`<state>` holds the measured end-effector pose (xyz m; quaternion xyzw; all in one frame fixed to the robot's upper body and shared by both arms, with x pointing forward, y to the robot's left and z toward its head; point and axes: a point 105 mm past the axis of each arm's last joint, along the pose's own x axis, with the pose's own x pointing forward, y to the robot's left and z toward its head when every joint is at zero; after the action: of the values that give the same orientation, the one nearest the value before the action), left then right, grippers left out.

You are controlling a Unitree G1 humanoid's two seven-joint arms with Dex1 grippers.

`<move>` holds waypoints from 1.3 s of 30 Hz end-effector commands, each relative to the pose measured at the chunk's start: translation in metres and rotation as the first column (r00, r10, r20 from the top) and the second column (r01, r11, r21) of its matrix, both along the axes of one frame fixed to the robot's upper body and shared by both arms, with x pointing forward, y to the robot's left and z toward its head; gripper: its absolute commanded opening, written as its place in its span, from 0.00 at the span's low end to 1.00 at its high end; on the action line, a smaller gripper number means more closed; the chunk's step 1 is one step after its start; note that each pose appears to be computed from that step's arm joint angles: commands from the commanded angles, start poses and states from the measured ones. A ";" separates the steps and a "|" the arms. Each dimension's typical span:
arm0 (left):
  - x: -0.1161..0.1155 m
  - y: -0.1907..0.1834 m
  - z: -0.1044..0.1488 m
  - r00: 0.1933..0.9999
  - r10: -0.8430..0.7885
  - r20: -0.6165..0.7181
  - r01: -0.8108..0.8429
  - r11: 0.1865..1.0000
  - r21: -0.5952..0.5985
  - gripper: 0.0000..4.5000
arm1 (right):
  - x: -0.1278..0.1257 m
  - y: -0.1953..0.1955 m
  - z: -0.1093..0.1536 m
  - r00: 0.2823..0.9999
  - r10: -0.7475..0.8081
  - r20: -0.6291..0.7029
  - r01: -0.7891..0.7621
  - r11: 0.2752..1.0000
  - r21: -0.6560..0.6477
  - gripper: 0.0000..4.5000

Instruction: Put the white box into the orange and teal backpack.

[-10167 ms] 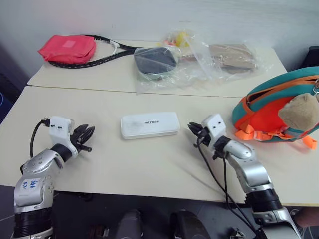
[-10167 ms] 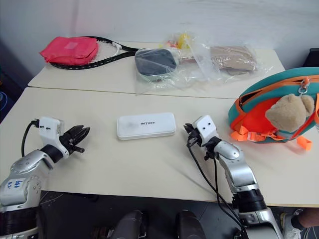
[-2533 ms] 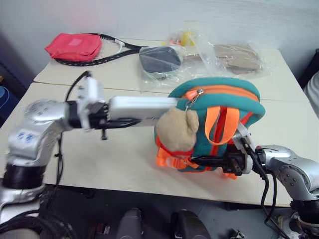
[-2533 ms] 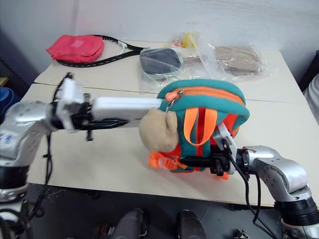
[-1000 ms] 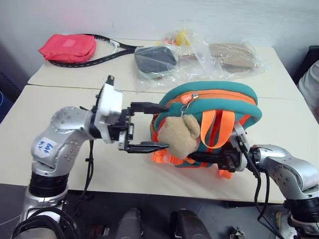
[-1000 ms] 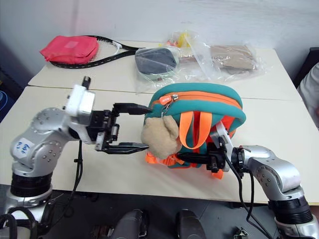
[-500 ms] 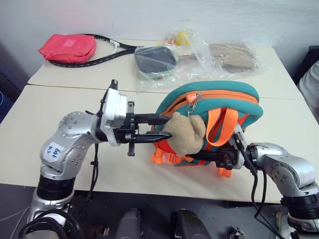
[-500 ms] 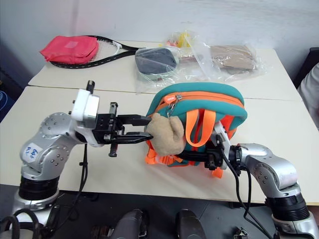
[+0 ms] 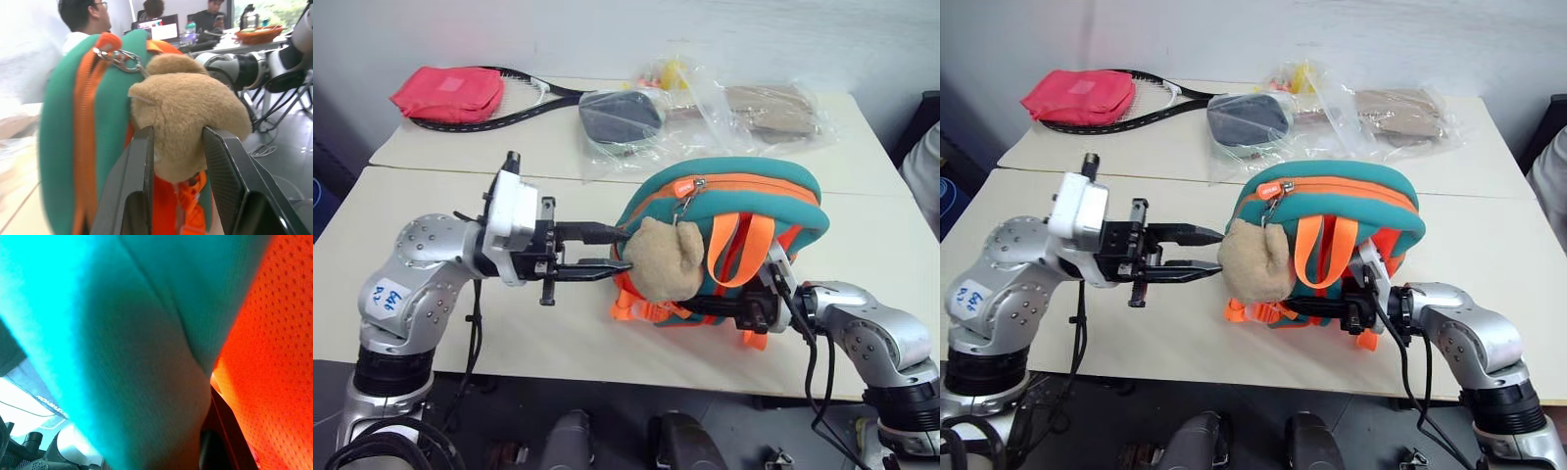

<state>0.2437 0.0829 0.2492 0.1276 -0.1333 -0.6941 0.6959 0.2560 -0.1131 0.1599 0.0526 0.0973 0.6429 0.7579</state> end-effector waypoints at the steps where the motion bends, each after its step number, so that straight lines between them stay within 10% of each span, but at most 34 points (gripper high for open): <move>1: 0.002 -0.006 0.002 0.999 0.005 0.036 -0.004 1.000 -0.002 0.17 | -0.003 0.004 0.006 0.999 0.026 0.031 -0.026 0.999 0.018 0.03; 4: 0.004 -0.006 -0.001 0.999 0.010 0.039 -0.010 1.000 0.008 0.01 | -0.003 0.004 0.005 0.999 0.027 0.029 -0.028 0.999 0.016 0.03; 21: 0.047 0.119 -0.019 0.864 0.502 -0.040 -0.491 0.858 0.150 0.01 | -0.001 0.001 0.004 0.999 -0.032 0.040 0.030 0.999 0.042 0.03; 30: 0.079 0.093 -0.089 0.786 0.578 -0.219 -0.549 0.816 0.182 0.01 | 0.000 0.001 0.004 0.998 -0.055 0.037 0.053 0.997 0.057 0.03; 37: 0.096 0.092 -0.059 0.750 0.551 -0.365 -0.597 0.802 -0.017 0.01 | -0.001 -0.001 0.008 0.997 -0.074 0.030 0.071 0.994 0.084 0.03; 39: 0.094 0.097 -0.076 0.733 0.589 -0.339 -0.590 0.799 0.113 0.01 | -0.001 -0.002 0.008 0.997 -0.077 0.024 0.075 0.993 0.088 0.03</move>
<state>0.3398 0.1750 0.1780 0.0181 0.0219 -0.4506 0.8923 0.2584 -0.1130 0.1584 0.0793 0.0756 0.6151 0.7808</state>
